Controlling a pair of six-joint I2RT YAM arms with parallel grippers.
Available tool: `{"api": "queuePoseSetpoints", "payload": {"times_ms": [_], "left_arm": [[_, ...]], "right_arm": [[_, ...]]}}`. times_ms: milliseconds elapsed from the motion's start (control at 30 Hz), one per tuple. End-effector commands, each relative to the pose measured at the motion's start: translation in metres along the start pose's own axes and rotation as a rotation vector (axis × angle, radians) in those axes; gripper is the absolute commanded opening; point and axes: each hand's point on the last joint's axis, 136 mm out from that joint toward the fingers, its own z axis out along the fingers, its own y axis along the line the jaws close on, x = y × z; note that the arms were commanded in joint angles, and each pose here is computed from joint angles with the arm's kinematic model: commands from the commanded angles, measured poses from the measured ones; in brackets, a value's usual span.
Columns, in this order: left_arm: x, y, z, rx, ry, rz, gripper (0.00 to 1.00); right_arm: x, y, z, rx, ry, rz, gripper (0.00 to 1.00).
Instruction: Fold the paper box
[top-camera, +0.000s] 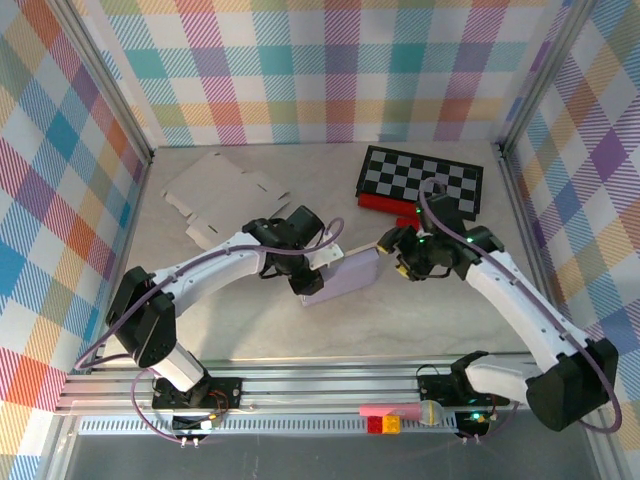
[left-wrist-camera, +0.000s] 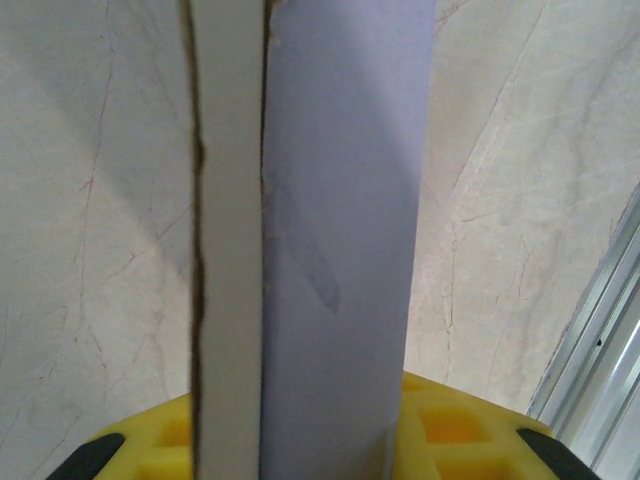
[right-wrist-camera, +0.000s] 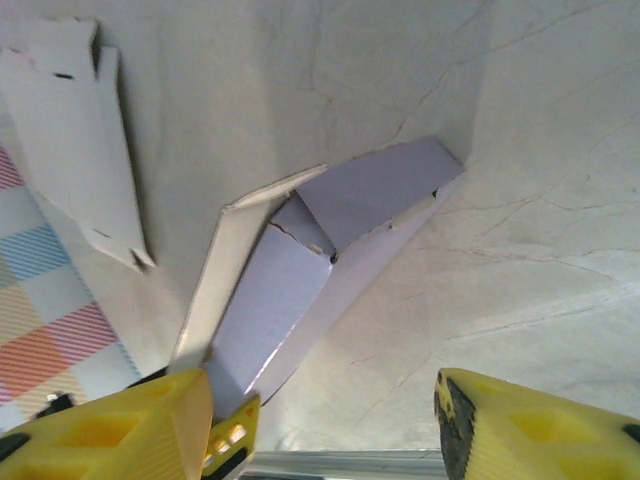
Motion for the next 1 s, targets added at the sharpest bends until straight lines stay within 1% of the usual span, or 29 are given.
{"api": "queuePoseSetpoints", "payload": {"times_ms": [0,67,200,367,433,533,633,700,833,967], "left_arm": [[0.005,0.005,0.0,-0.009,0.057,-0.045,0.23],[0.004,0.006,0.002,-0.008,0.06,-0.048,0.24],[0.0,0.007,0.004,-0.009,0.042,-0.05,0.25],[-0.001,0.007,0.004,-0.009,0.034,-0.05,0.27],[0.0,0.007,0.005,-0.01,0.034,-0.049,0.28],[-0.001,0.006,0.005,-0.007,0.029,-0.049,0.31],[-0.002,0.007,0.004,-0.015,0.021,-0.051,0.35],[-0.002,0.007,0.003,-0.018,0.014,-0.053,0.38],[-0.003,0.007,0.003,-0.019,0.0,-0.059,0.39],[-0.004,0.007,0.003,-0.018,-0.011,-0.06,0.37]], "right_arm": [[-0.009,0.014,0.009,0.0,-0.081,0.015,0.6],[-0.004,0.011,0.016,0.027,-0.063,0.021,0.6],[0.004,0.007,0.035,0.023,-0.01,0.055,0.55],[-0.002,0.01,0.046,0.027,-0.026,0.057,0.54],[-0.003,0.008,0.051,0.041,-0.019,0.065,0.52],[0.003,-0.004,0.064,0.089,0.019,0.084,0.49],[0.009,-0.021,0.074,0.144,0.047,0.112,0.44],[0.011,-0.028,0.076,0.166,0.056,0.126,0.4],[0.011,-0.028,0.073,0.173,0.054,0.126,0.33],[0.011,-0.025,0.07,0.173,0.053,0.124,0.31]]}}
